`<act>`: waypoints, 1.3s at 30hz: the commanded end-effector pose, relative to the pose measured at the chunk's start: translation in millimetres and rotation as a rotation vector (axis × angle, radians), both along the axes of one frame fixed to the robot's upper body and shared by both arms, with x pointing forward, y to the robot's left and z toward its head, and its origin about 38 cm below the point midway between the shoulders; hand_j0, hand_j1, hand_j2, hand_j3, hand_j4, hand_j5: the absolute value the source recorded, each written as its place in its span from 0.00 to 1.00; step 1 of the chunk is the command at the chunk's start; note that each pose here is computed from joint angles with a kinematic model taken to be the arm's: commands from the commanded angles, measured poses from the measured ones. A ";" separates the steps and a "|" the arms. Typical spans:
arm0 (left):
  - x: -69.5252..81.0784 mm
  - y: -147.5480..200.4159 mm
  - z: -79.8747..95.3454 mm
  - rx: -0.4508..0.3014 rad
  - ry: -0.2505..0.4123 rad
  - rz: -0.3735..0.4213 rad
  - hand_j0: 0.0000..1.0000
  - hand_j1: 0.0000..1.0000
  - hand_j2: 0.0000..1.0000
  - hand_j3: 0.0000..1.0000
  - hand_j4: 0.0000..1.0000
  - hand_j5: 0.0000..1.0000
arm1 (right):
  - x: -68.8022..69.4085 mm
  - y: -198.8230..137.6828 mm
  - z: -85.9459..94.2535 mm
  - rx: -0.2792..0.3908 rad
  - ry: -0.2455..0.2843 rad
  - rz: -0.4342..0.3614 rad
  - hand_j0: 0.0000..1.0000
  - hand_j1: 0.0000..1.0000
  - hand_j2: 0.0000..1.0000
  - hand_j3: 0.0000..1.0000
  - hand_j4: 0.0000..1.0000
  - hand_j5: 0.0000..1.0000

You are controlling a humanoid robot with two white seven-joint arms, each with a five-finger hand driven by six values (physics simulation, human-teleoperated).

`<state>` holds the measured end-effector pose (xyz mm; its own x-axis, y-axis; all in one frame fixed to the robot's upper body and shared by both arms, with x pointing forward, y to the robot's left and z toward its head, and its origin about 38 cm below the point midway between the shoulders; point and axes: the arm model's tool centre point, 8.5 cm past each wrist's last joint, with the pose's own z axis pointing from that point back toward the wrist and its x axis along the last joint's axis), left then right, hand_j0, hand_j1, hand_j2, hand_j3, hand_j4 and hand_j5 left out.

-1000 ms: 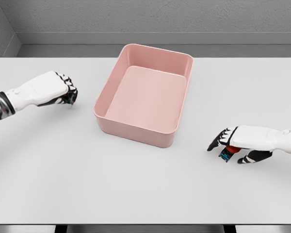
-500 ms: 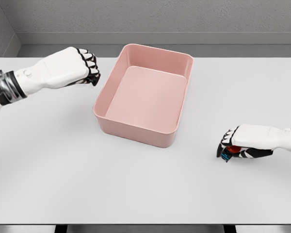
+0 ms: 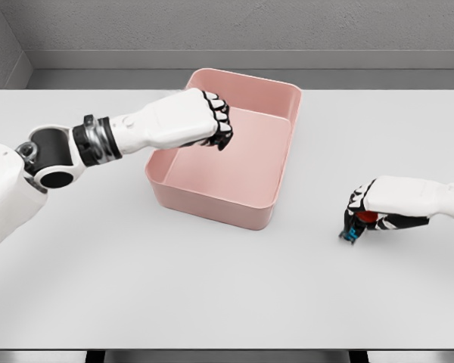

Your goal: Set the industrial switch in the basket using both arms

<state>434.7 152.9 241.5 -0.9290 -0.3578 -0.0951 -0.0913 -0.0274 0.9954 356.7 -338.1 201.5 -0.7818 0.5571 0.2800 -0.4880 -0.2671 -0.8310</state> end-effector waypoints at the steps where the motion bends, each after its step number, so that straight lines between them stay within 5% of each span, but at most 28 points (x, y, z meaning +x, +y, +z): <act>1: 9.4 -3.6 -16.4 0.009 0.050 0.025 0.24 0.24 0.24 0.24 0.24 0.24 | 0.2 0.0 0.7 0.006 0.002 -0.004 0.49 0.49 0.49 0.49 0.49 0.49; 13: 22.7 -27.8 -69.4 0.037 0.186 0.047 0.24 0.24 0.24 0.24 0.24 0.24 | 8.3 3.3 17.4 0.024 -0.037 0.001 0.49 0.49 0.49 0.49 0.49 0.49; 16: 22.6 -28.9 -68.4 0.037 0.183 0.044 0.31 0.31 0.31 0.31 0.31 0.31 | 9.5 4.0 19.5 0.025 -0.043 0.002 0.49 0.49 0.49 0.49 0.49 0.49; 19: 24.9 -29.7 -62.0 0.031 0.170 0.042 0.64 0.64 0.64 0.64 0.64 0.64 | 11.9 5.0 24.4 0.028 -0.056 0.004 0.49 0.49 0.49 0.49 0.49 0.49; 34: 27.0 -21.3 -57.4 0.016 0.165 0.057 0.90 0.90 0.90 0.90 0.90 0.90 | 23.6 18.5 46.0 0.053 -0.119 0.032 0.49 0.49 0.49 0.49 0.49 0.49; 38: 30.3 -3.1 -28.4 -0.010 0.128 0.061 0.93 0.93 0.93 0.93 0.93 0.93 | 27.5 23.4 53.3 0.061 -0.140 0.042 0.48 0.48 0.48 0.48 0.48 0.48; 39: 31.2 12.2 -19.6 -0.028 0.135 0.075 1.00 1.00 1.00 1.00 1.00 1.00 | 27.7 24.5 54.5 0.062 -0.143 0.045 0.49 0.49 0.49 0.49 0.49 0.49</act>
<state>467.0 150.4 214.0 -0.9087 -0.4170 0.0191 0.0341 -0.0285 0.9990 384.8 -315.3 256.9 -0.8404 0.5084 0.1874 -0.3470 -0.2392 -0.9069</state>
